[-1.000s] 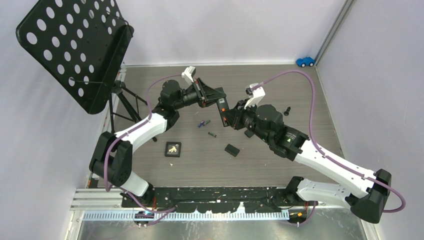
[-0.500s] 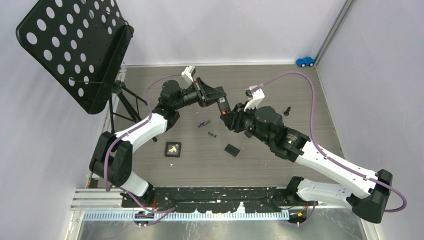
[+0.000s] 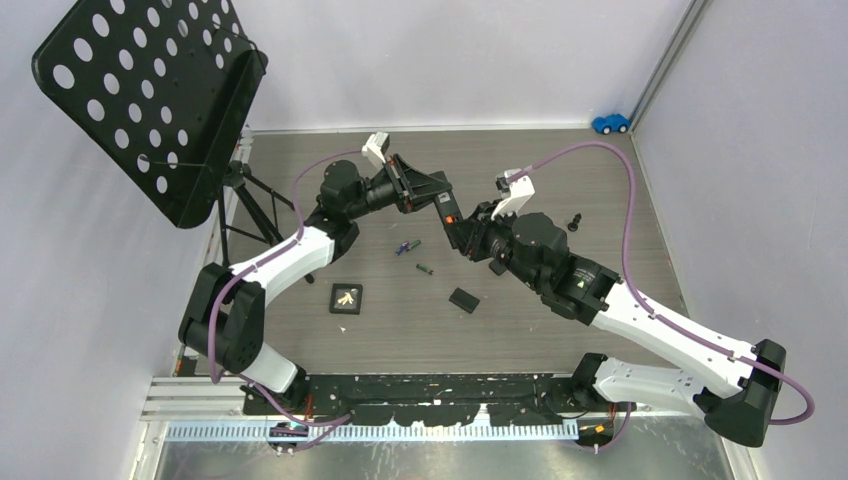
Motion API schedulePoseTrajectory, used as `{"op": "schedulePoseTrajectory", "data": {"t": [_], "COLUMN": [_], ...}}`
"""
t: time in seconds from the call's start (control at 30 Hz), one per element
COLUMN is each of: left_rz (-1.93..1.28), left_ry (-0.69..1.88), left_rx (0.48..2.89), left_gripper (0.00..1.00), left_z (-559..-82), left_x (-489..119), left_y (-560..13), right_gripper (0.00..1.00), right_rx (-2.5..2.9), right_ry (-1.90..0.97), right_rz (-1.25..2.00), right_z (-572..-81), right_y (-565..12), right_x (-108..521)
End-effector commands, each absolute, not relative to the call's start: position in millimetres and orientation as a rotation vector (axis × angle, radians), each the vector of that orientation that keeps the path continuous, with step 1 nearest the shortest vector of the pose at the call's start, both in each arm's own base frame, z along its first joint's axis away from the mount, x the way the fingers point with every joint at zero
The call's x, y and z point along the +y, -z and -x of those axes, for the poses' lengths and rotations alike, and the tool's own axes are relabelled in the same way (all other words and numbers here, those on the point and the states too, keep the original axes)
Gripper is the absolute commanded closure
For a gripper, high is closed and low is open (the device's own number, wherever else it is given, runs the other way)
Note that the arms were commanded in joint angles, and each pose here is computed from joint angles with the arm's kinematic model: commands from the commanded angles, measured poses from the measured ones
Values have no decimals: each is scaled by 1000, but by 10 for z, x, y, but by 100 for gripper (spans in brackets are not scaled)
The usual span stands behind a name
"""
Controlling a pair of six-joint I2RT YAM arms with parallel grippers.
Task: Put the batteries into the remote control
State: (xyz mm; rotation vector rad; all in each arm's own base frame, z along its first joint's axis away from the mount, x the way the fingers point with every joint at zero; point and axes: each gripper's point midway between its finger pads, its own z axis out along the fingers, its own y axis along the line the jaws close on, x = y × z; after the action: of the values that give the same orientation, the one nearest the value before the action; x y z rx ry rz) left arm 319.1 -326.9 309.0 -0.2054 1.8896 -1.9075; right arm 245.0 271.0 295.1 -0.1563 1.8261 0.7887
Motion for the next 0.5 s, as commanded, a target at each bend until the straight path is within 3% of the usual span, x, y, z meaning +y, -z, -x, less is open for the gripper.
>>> {"op": "schedulePoseTrajectory", "data": {"t": [0.0, 0.23, 0.47], "left_rz": [183, 230, 247], "left_ry": [2043, 2110, 2108], "left_rx": [1782, 1748, 1740], "left_gripper": [100, 100, 100], "left_z": [-3059, -3066, -3085], "left_x": [-3256, -3246, -3240], "left_y": [-3427, -3473, -3485], "right_gripper": [83, 82, 69], "right_rx": [1738, 1740, 1782], "right_ry": [-763, -735, -734], "right_rz": [116, 134, 153], "right_z": [-2579, -2612, -2571], "right_y": [-3134, -3054, -2946], "right_x": [2680, 2689, 2697]}}
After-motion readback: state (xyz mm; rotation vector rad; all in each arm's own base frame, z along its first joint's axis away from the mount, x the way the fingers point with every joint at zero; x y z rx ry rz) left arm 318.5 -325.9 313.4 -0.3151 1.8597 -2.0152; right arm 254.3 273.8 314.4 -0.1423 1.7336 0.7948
